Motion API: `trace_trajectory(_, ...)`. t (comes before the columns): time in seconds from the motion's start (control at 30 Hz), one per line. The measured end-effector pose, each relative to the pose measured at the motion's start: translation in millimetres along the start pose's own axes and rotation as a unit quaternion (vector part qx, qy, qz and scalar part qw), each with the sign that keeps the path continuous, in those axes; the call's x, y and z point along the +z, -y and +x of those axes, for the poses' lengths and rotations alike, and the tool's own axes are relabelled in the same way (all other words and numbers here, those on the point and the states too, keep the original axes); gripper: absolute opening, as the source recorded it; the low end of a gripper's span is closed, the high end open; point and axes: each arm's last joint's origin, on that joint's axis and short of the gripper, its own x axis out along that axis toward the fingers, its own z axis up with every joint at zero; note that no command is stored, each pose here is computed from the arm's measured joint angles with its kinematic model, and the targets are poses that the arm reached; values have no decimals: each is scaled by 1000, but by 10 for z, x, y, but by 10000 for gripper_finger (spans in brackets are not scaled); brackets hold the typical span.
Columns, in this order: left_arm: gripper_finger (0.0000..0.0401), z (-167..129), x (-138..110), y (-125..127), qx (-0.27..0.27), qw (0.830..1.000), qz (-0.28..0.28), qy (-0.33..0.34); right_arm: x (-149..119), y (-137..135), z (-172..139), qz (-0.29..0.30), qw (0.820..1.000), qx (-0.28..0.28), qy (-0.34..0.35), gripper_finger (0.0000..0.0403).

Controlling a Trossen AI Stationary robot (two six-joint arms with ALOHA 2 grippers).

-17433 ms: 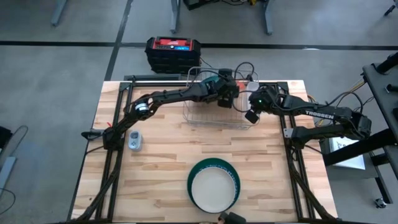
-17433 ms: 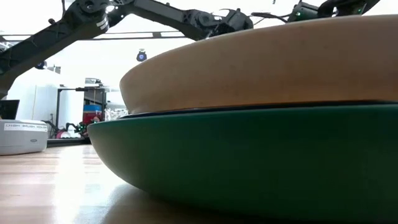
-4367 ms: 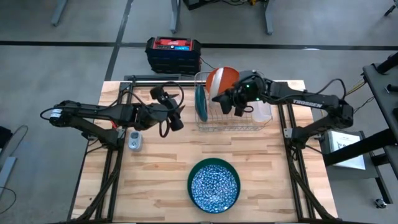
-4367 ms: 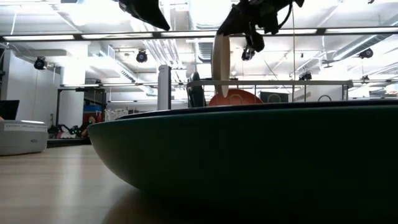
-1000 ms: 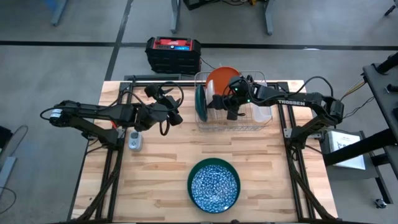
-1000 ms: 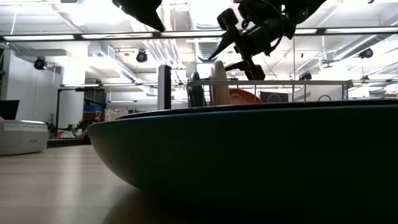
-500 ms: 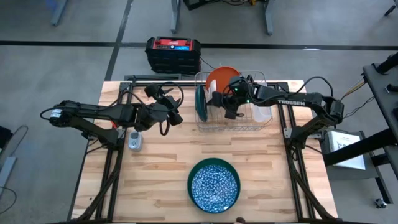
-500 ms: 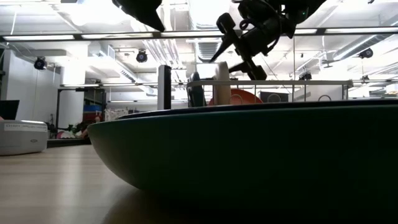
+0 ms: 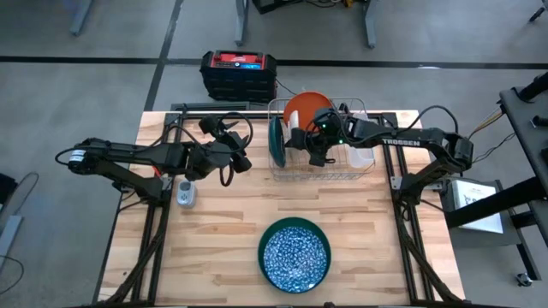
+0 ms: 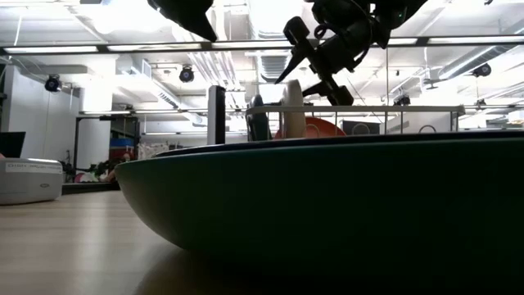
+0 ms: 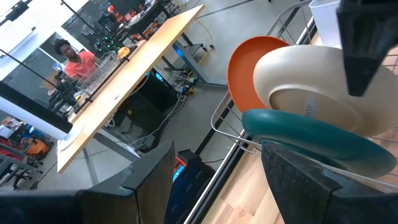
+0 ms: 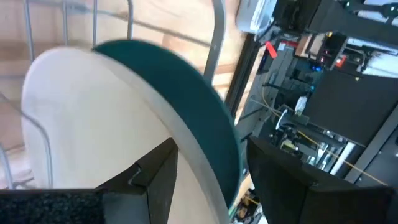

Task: Sort dishes
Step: Put the white plate in the dish rack

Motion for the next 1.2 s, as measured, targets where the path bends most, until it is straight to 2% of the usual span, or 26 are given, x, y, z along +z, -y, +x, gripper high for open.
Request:
trace_trajectory(0.6,230,0,0,0,0,1000,0,0,81,-51,199,-7,1000,19,13,184)
trace_trajectory(1.2,230,0,0,0,0,1000,-1,0,125,-32,200,78,994,49,-55,183)
